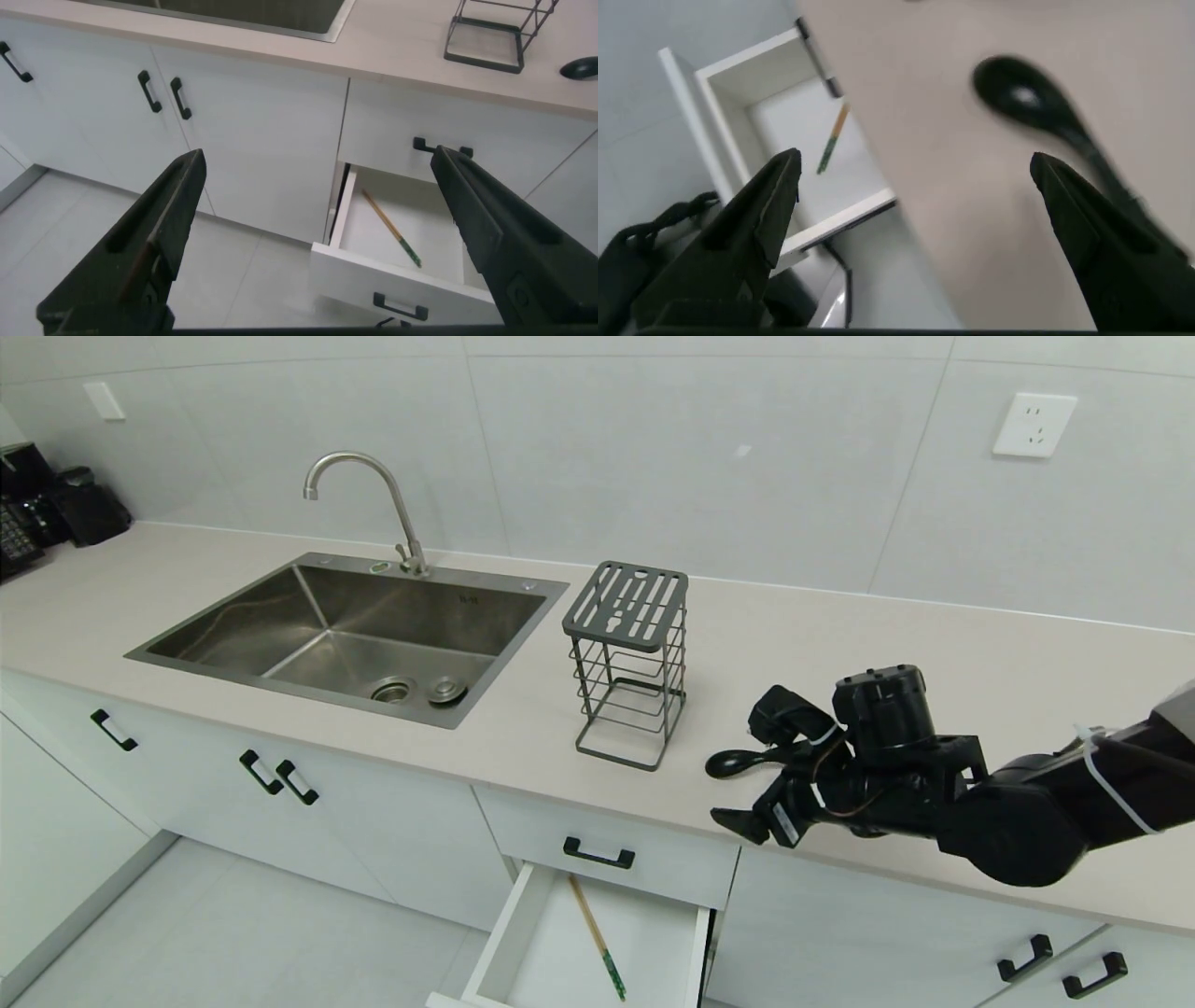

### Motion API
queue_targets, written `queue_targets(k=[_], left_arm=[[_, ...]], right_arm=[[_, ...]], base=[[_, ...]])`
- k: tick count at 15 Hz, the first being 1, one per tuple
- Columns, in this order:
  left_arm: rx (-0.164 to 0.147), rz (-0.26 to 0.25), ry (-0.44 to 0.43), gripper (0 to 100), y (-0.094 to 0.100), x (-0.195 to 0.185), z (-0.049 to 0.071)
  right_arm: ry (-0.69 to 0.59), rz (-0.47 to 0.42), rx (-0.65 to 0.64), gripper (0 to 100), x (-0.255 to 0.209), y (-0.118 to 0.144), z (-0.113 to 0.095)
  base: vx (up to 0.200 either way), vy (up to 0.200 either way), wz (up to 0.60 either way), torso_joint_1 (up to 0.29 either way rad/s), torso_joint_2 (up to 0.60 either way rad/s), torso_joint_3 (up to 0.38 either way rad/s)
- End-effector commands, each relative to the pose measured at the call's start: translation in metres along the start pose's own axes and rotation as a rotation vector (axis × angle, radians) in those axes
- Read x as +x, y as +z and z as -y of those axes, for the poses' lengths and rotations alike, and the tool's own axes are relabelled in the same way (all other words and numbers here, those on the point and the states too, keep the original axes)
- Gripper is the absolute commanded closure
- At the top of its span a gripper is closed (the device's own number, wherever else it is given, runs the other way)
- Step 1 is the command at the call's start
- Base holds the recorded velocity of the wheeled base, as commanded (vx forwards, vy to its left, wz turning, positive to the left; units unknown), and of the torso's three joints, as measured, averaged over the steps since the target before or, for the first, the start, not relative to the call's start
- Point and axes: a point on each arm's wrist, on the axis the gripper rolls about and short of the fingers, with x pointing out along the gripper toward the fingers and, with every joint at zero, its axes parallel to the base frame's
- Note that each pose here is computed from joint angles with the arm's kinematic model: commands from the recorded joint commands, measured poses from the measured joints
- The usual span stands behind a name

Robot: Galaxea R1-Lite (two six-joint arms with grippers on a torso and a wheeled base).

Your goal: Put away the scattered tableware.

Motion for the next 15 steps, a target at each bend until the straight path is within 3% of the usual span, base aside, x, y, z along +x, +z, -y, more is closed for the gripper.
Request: queue_targets(k=[1,8,15], left_arm=[[-0.001,0.0,0.0,0,0.0,0.0,0.0],[-0.001,0.0,0.0,0,0.0,0.0,0.0],[-0.001,0.0,0.0,0,0.0,0.0,0.0]], right_arm=[[-0.024,0.005,0.007,0,0.02,-0.001,0.018],[-0.103,-0.013,0.035,0,0.025,-0.014,0.057],[-0.108,-0.044,0.046,0,0.041,-0.027,0.064]], base=[[0.0,0.0,0.0,0.0,0.0,0.0],[0.0,0.0,0.0,0.0,0.0,0.0],[0.0,0.0,0.0,0.0,0.0,0.0]])
